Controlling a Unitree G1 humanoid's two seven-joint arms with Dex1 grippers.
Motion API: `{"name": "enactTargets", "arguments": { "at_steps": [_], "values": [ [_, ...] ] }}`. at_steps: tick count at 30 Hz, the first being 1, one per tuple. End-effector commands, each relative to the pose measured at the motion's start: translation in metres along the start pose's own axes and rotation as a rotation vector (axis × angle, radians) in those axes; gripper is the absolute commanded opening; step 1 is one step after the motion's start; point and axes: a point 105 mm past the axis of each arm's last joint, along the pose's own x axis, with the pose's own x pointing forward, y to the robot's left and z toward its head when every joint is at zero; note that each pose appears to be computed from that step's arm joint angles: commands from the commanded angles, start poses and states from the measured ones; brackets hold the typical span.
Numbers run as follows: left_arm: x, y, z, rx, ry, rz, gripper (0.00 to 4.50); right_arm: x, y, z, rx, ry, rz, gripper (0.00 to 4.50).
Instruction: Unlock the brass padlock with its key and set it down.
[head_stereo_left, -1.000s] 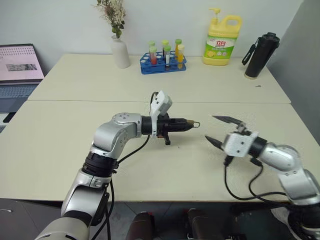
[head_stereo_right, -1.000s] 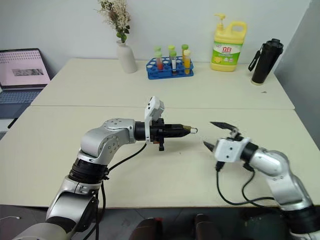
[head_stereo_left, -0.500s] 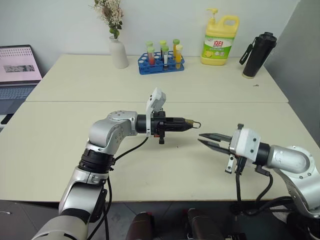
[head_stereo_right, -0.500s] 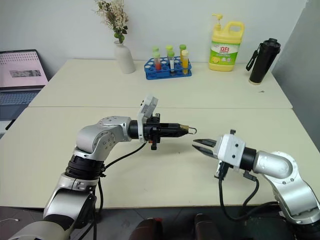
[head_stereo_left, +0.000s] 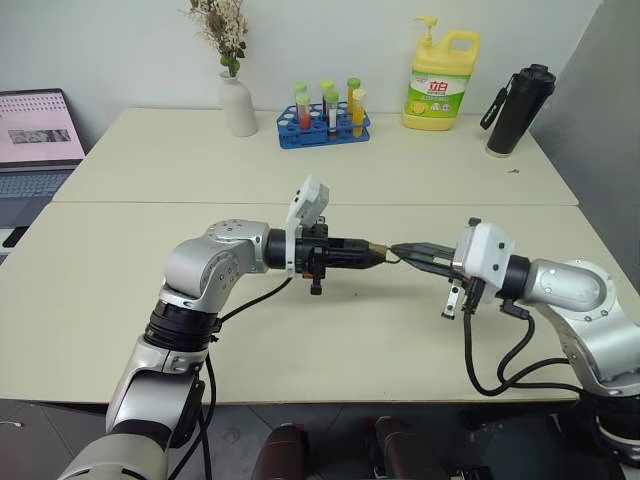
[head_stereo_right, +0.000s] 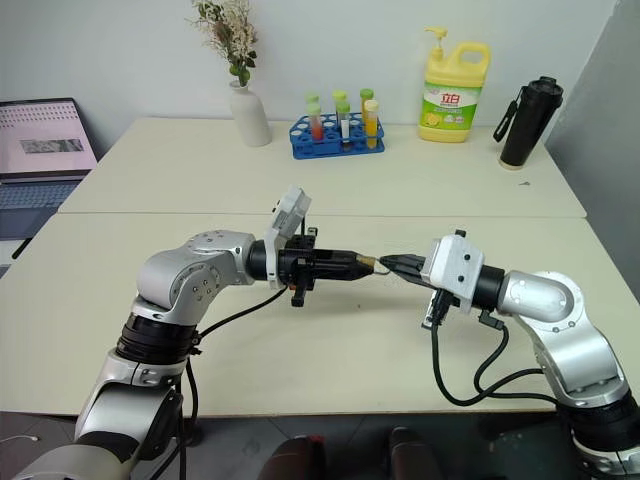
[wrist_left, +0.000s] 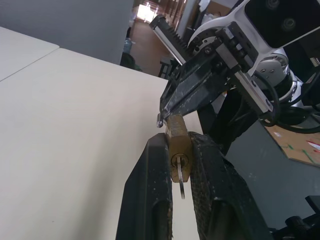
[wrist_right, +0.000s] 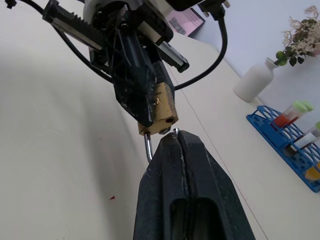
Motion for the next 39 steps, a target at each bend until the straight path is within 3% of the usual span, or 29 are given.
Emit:
{"name": "enactTargets", "arguments": {
  "at_steps": [1, 29, 36, 39],
  "values": [
    [-0.001, -0.009, 0.012, 0.047, -0.025, -0.029, 0.17, 0.002, -0.001, 0.01, -0.059, -0.027, 0.01, 0.0],
    [-0.005, -0.014, 0.01, 0.036, -0.019, -0.062, 0.17, 0.001, 0.013, -0.006, -0.016, 0.014, 0.145, 0.0],
    [-0.005, -0.007, -0.005, -0.008, 0.005, -0.008, 0.17, -0.017, 0.019, -0.033, -0.011, 0.143, 0.131, 0.0],
    [-0.006, 0.004, -0.022, -0.067, 0.013, 0.083, 0.17, -0.031, 0.024, -0.046, 0.01, 0.199, 0.084, 0.56]
  ]
}}
